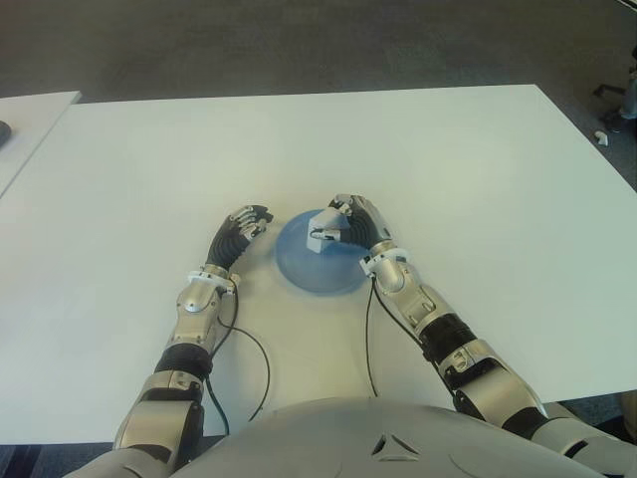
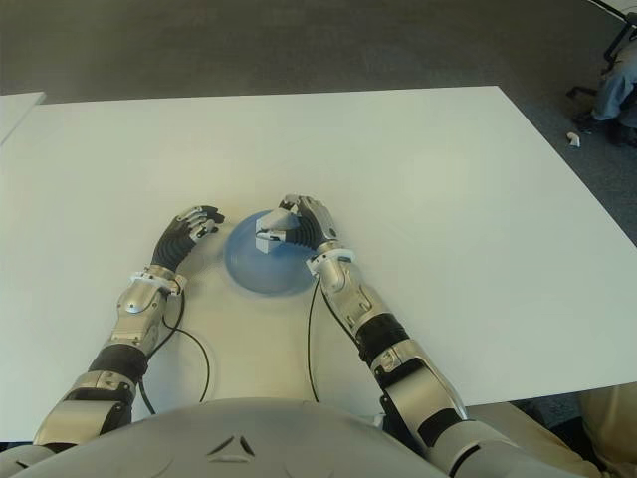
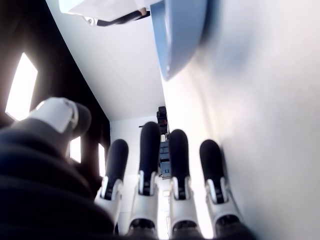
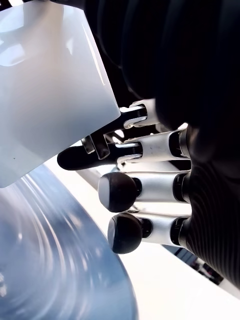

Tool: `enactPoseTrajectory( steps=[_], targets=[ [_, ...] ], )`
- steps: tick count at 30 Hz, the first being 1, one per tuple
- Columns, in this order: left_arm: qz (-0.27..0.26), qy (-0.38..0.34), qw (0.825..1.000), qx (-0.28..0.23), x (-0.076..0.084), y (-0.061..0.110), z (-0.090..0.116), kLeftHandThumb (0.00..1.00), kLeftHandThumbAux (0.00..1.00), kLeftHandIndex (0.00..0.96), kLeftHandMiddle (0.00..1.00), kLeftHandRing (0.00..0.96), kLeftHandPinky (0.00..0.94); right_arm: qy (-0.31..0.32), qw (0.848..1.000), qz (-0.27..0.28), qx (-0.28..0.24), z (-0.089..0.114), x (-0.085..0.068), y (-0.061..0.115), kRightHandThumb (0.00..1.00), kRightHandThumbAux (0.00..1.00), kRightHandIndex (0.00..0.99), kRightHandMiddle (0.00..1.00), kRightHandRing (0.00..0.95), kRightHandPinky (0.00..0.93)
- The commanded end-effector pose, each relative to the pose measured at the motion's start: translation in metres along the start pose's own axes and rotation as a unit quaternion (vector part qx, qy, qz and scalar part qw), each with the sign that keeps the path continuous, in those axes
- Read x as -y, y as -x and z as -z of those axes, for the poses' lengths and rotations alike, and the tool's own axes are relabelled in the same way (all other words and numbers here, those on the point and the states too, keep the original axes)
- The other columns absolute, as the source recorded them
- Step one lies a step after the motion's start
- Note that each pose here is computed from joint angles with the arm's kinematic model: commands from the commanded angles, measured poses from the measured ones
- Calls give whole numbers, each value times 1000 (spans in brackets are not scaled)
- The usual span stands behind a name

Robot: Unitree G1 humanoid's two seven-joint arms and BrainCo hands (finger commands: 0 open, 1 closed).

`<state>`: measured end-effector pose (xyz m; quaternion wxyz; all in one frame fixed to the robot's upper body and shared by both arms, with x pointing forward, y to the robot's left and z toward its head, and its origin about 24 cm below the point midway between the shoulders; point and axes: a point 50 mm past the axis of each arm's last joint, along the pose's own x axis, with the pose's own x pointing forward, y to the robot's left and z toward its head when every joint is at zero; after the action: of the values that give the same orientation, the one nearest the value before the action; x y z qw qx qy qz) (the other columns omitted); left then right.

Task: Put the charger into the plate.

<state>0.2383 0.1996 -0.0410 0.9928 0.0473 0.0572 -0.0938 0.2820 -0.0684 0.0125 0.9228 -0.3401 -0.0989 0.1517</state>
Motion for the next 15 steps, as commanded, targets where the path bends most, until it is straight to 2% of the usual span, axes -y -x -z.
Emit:
enactPoseTrajectory(
  steps=[1, 4, 8, 13, 14, 15],
  targets=[
    [23, 80, 962, -260, 35, 78, 93, 41, 551, 308, 359, 325, 305, -13, 1000, -18, 6, 0, -2, 2, 749, 706, 442, 869, 864, 842],
    [22, 80, 962, -260, 35, 78, 93, 43, 552, 312, 360, 335, 346, -11, 1000, -24, 6, 0, -3, 2, 750, 706, 442, 870, 863, 830],
    [18, 83, 961, -262, 35, 78, 93, 50, 556, 315, 366, 343, 336, -11, 1000, -28, 5, 0, -5, 2, 750, 706, 442, 867, 858, 827],
    [14, 88, 960, -265, 36, 78, 93, 60, 566, 320, 372, 347, 322, -7, 999, -35, 11, -1, -7, 3, 745, 703, 442, 827, 819, 771],
    [12, 88, 960, -267, 36, 77, 93, 63, 568, 320, 374, 347, 317, 16, 999, -44, 25, -1, -7, 4, 742, 701, 442, 804, 796, 747],
    [11, 88, 959, -268, 36, 77, 94, 63, 570, 316, 372, 343, 309, 42, 997, -55, 39, -1, -6, 5, 639, 525, 318, 539, 514, 488]
  ],
)
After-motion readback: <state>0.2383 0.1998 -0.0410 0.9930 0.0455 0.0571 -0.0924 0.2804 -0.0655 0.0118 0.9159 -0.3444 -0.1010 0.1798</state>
